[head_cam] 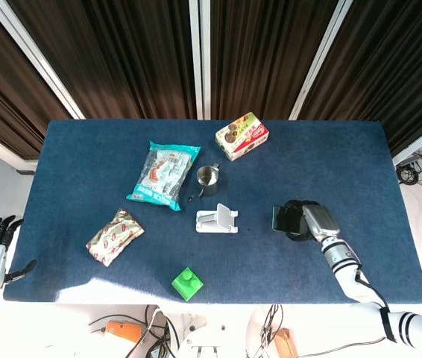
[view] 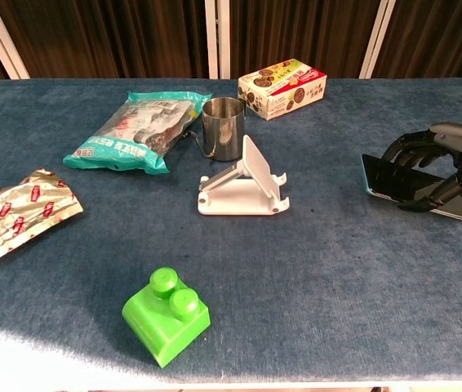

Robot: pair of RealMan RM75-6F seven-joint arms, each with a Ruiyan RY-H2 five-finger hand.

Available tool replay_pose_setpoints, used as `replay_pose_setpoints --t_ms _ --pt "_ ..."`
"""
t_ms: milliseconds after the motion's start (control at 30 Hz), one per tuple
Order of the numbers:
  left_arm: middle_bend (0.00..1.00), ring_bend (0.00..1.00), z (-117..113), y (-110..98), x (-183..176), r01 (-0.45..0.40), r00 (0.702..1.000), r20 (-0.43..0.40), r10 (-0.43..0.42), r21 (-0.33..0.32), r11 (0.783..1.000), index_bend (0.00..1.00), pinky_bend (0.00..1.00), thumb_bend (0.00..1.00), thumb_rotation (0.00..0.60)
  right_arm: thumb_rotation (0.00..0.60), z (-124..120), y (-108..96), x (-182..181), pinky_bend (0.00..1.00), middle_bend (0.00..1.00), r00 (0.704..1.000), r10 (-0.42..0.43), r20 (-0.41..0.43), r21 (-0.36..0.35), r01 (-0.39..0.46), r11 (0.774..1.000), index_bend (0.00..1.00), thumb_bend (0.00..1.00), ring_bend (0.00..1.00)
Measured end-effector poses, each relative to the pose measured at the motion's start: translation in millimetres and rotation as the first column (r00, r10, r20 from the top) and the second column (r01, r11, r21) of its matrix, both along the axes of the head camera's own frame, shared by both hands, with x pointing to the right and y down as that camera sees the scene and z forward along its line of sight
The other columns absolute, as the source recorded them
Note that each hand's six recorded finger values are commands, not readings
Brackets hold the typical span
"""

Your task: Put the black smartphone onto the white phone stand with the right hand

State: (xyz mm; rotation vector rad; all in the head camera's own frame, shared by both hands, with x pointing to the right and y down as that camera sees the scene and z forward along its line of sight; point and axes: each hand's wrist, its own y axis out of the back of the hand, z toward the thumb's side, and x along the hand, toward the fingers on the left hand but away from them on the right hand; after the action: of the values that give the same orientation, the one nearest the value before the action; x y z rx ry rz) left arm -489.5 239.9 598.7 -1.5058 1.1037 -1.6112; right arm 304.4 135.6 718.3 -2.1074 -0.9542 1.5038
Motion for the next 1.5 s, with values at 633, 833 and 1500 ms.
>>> replay_pose_setpoints --t_ms 633,833,1500 --pt "0.07 0.01 -3 -1 -2 0.001 1.0 0.007 -0.001 0.001 1.0 0.14 0.0 0.12 0.6 0.6 -55 -26 -82 0.47 0.46 0.889 -0.004 0.458 0.105 -0.05 0.993 0.64 0.45 0.36" --pt "0.07 0.01 -3 -2 -3 0.002 1.0 0.009 -0.002 0.002 1.0 0.14 0.0 0.12 0.6 0.6 -48 -17 -126 0.47 0.46 0.802 0.053 0.595 0.06 -0.11 0.992 0.63 0.45 0.36" --pt "0.07 0.01 1 -1 -5 0.008 1.0 0.008 -0.008 -0.011 1.0 0.14 0.0 0.12 0.6 0.6 -14 -17 -165 0.41 0.43 0.714 0.135 0.687 0.001 -0.187 0.982 0.56 0.46 0.31"
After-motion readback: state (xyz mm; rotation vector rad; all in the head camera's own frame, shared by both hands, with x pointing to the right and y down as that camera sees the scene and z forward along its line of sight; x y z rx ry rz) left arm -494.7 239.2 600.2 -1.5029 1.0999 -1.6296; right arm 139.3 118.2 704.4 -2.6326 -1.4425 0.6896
